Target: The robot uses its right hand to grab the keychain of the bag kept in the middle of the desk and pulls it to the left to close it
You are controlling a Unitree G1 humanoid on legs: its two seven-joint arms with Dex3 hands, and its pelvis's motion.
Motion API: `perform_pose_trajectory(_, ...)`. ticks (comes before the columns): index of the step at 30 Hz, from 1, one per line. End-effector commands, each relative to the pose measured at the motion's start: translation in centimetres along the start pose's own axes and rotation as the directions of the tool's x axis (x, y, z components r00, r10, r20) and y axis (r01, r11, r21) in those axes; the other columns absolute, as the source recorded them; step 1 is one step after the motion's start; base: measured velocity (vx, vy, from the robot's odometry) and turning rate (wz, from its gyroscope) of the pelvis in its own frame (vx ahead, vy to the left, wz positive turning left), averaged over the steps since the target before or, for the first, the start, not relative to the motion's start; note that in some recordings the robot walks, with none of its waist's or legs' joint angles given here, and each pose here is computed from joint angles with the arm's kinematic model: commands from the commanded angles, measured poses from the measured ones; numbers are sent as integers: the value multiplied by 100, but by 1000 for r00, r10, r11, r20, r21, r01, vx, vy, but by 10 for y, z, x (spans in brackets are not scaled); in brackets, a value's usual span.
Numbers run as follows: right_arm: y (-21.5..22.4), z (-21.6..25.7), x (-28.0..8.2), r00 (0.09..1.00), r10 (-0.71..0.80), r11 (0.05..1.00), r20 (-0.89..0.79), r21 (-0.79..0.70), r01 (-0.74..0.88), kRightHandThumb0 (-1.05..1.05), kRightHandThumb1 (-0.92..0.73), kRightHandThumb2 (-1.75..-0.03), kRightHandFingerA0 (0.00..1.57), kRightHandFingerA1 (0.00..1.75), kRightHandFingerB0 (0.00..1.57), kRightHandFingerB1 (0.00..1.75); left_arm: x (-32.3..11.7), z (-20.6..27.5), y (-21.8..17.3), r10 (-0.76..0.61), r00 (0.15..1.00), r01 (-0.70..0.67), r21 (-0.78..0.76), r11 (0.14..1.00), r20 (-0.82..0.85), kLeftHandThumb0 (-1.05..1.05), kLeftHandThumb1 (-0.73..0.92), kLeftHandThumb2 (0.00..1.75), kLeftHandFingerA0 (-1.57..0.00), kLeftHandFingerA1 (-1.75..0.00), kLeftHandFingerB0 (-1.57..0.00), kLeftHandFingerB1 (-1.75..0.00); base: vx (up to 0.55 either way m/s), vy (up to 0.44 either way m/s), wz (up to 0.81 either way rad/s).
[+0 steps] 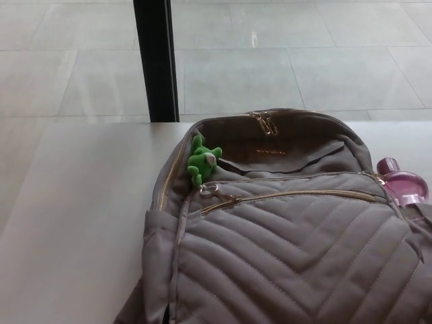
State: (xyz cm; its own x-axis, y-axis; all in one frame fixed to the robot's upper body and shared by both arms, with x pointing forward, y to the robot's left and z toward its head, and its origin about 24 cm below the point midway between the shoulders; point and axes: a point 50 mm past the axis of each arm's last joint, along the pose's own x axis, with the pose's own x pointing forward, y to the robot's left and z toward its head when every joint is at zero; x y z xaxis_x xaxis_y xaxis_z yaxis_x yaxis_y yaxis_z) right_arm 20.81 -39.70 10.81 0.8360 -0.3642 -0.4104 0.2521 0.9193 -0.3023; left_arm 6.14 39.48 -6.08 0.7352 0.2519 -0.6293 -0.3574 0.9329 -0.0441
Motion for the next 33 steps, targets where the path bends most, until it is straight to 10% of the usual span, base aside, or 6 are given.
perform_pose_trajectory(1, -55, -215, -107, 682, -582, 400, -443, 574, 715, -55, -79, -64, 14, 57, 16, 35, -27, -26, 36, 241, 954, -257, -73, 964, -180, -82, 92, 76, -42, -53, -34, -42, 0, 0, 0)
perform_pose_trajectory(10, -16, -258, -130, 680, -432, 609, -592, 365, 704, -60, -58, -88, 30, 61, 5, 42, -45, -52, 41, 258, 904, -269, 16, 963, -341, -82, 92, 72, -38, -51, -30, -38, 0, 0, 0)
perform_pose_trajectory(23, -19, -280, -175, 718, -343, 751, -605, 283, 597, -57, -72, -60, 40, 54, 14, 33, -72, -72, 50, 287, 875, -315, -8, 949, -390, -85, 92, 71, -41, -56, -25, -37, 0, 0, 0)
perform_pose_trajectory(24, -23, -283, -183, 715, -342, 756, -610, 273, 594, -57, -74, -60, 38, 53, 12, 32, -78, -75, 52, 289, 871, -312, 6, 950, -397, -82, 74, 112, -38, -62, -20, -49, 0, 0, 0)
perform_pose_trajectory(25, -24, -284, -187, 715, -337, 763, -613, 267, 589, -58, -74, -60, 38, 53, 12, 32, -81, -77, 53, 286, 870, -308, 11, 951, -401, -85, 92, 72, -40, -54, -25, -36, 0, 0, 0)
perform_pose_trajectory(33, -30, -294, -225, 721, -298, 793, -626, 258, 552, -67, -55, -88, 32, 60, 6, 44, -102, -95, 54, 275, 838, -318, -12, 948, -471, -86, 92, 68, -39, -51, -26, -36, 0, 0, 0)
